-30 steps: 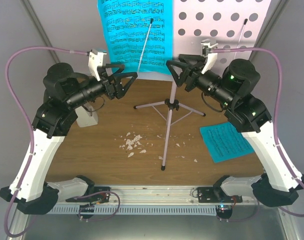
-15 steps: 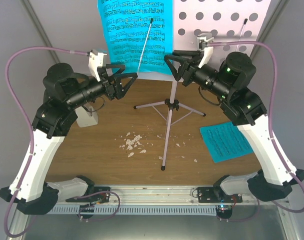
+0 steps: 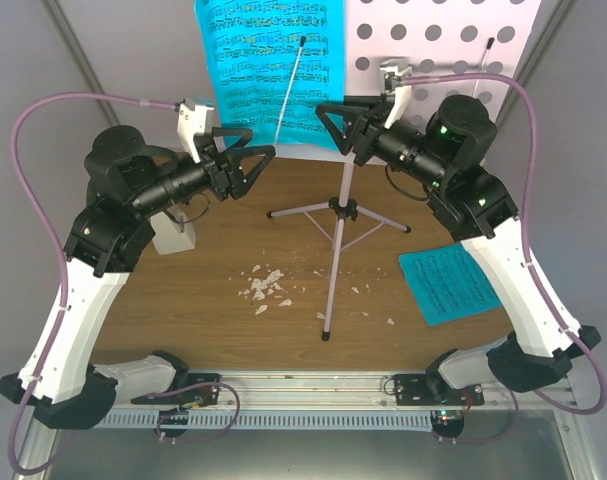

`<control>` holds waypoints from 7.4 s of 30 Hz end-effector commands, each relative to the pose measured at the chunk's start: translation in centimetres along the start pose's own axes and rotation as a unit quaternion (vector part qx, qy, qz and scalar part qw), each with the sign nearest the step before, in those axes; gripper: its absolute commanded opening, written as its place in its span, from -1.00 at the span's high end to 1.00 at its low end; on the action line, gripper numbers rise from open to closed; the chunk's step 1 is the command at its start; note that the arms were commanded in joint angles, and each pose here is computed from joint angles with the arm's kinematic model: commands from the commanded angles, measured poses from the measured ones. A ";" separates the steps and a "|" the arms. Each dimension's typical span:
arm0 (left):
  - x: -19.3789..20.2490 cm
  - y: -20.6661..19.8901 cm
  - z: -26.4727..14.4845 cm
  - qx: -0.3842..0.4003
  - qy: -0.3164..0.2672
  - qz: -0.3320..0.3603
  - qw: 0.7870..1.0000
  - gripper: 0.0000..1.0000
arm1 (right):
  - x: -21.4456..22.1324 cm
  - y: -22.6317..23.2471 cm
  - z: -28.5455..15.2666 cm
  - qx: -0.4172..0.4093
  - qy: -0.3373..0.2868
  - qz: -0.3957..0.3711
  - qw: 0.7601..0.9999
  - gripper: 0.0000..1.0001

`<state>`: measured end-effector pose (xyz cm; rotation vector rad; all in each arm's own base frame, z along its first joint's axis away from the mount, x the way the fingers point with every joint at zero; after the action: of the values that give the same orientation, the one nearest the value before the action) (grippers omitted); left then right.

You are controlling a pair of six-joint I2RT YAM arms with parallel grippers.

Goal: Pack up the instrument practice props

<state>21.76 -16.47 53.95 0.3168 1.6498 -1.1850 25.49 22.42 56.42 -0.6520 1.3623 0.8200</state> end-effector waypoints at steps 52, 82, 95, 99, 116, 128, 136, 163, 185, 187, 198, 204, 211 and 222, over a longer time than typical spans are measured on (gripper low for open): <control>-4.3 -2.3 4.9 0.004 -0.122 0.043 0.992 0.11 | -1.4 -0.9 -1.0 0.048 -0.034 -0.030 0.998 0.99; -3.1 -1.3 6.6 0.023 -0.117 0.062 0.991 1.00 | -1.4 -0.9 -1.4 0.052 -0.042 -0.028 0.997 0.99; -2.8 -1.1 5.9 0.027 -0.149 0.079 0.985 1.00 | -5.5 -0.3 -9.8 0.154 -0.195 -0.017 0.969 0.99; -2.8 -1.1 5.7 0.029 -0.158 0.076 0.984 1.00 | -6.1 -0.4 -13.8 0.211 -0.242 -0.010 0.947 0.99; -2.5 -1.4 5.5 0.056 -0.165 0.089 0.981 1.00 | -7.2 1.8 -20.4 0.229 -0.266 -0.046 0.935 0.99; -1.8 -1.4 4.2 0.044 -0.143 0.087 0.985 -0.30 | -0.3 6.6 -17.1 -0.031 -0.087 -0.071 0.993 0.99; 1.2 -0.1 -0.1 0.000 -0.157 0.063 0.986 -0.91 | 12.1 6.1 -15.1 -0.091 0.052 0.047 0.993 0.99; 10.3 10.3 -6.8 -0.310 -0.129 0.178 0.925 -0.98 | 26.5 -7.6 -18.6 0.367 0.226 0.186 0.883 0.99; 14.2 13.1 -6.9 -0.328 -0.113 0.215 0.913 -0.98 | 28.0 -15.7 -25.3 0.398 -0.039 0.425 0.812 0.99; 14.5 13.4 -7.0 -0.331 -0.113 0.210 0.913 -0.98 | 28.9 -15.6 -25.6 0.391 -0.062 0.454 0.798 0.99; 15.0 13.4 -7.3 -0.322 -0.113 0.202 0.918 -0.98 | 29.6 -15.4 -27.1 0.440 -0.100 0.456 0.767 0.99; 15.1 13.3 -7.6 -0.321 -0.116 0.200 0.918 -0.98 | 29.4 -15.7 -27.3 0.451 -0.106 0.414 0.784 0.99; 15.1 13.3 -7.6 -0.322 -0.115 0.199 0.918 -0.98 | 27.7 -16.3 -26.8 0.434 -0.103 0.349 0.824 0.99; 15.4 13.5 -7.4 -0.323 -0.110 0.198 0.919 -0.98 | 34.5 -14.7 -29.0 0.487 -0.089 0.391 0.776 0.99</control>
<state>20.05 -9.10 33.13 0.1119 1.6200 -0.3022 22.33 -4.55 21.79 0.7219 1.6031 0.6784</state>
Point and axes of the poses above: each gripper's point midway between its finger pads, its own z axis out along the fingers, its own y axis along the line the jaws close on, x = y × z, the point moved 6 cm from there along -z, back along the fingers, and after that the axes turned 15 degrees about -z, right-handed, at the moved point
